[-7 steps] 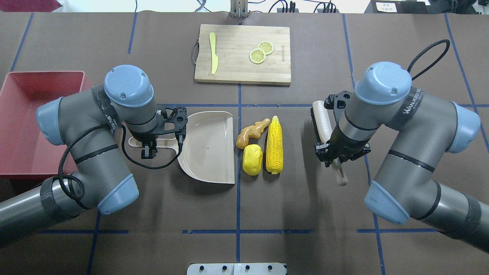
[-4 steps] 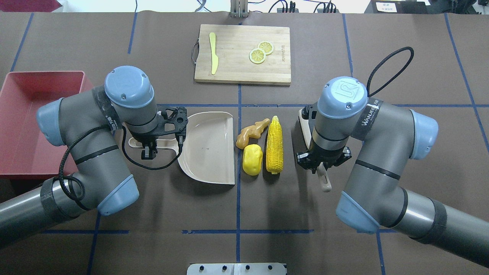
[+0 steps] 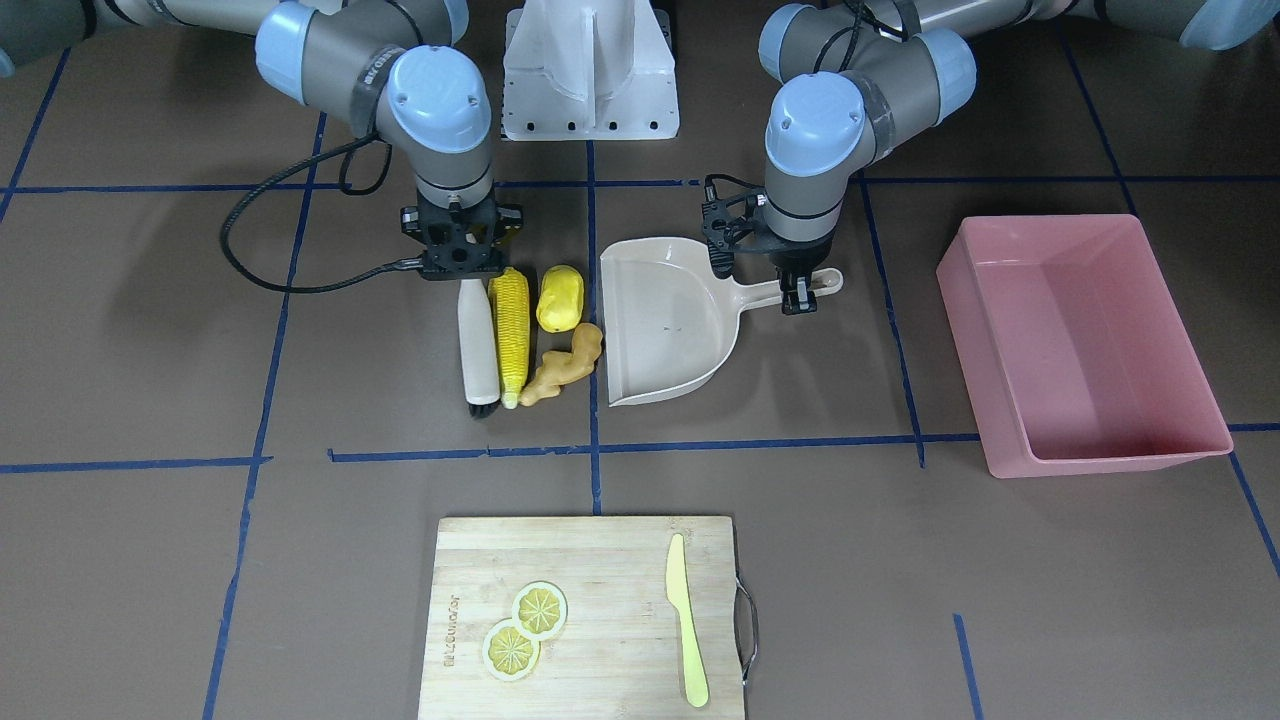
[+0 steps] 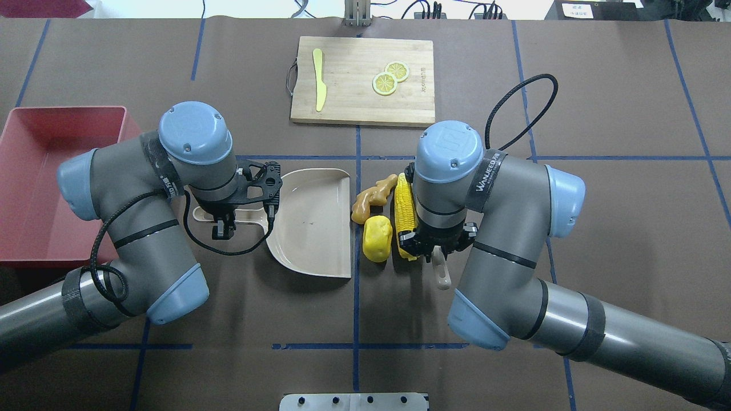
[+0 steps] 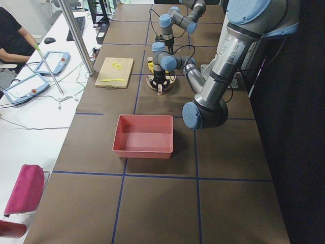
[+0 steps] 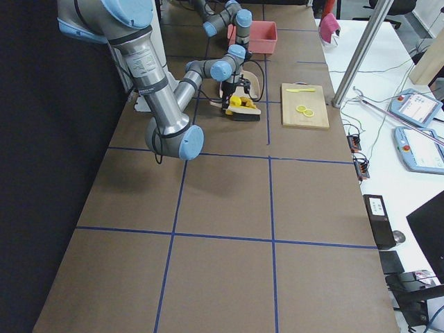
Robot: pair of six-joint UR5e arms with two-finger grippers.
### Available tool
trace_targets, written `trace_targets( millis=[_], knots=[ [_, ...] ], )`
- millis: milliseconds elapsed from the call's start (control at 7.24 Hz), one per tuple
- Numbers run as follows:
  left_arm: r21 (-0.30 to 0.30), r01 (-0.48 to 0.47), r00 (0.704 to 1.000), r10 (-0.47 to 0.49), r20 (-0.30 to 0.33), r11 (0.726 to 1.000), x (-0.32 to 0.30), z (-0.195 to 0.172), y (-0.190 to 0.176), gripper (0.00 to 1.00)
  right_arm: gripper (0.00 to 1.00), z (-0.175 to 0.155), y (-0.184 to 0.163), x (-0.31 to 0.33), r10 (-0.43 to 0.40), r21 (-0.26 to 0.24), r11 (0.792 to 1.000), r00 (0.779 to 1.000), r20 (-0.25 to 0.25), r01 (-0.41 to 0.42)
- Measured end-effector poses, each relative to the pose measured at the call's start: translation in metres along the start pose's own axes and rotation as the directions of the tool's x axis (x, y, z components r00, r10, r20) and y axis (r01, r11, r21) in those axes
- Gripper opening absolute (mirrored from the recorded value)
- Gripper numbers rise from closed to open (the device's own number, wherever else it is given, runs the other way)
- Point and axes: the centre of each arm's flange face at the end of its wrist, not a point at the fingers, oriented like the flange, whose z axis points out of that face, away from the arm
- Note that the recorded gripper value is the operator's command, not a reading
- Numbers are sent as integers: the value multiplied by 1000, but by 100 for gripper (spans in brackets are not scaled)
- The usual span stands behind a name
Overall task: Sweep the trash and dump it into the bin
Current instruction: 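Sweep the ginger, pepper and corn into the dustpan with the right gripper's brush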
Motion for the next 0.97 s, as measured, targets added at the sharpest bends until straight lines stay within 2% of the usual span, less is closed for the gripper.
trace_targets(
  millis=[690,966],
  knots=[
    [-66,14,1000,-14,9,998,-2,-12,-12,0,0,-14,1,-47,-1,5,1000,999,32,1],
    [-77,16,1000,-15,19,997,-4,-14,-13,0,0,-20,1,-57,-11,18,1000,998,59,9]
  ],
)
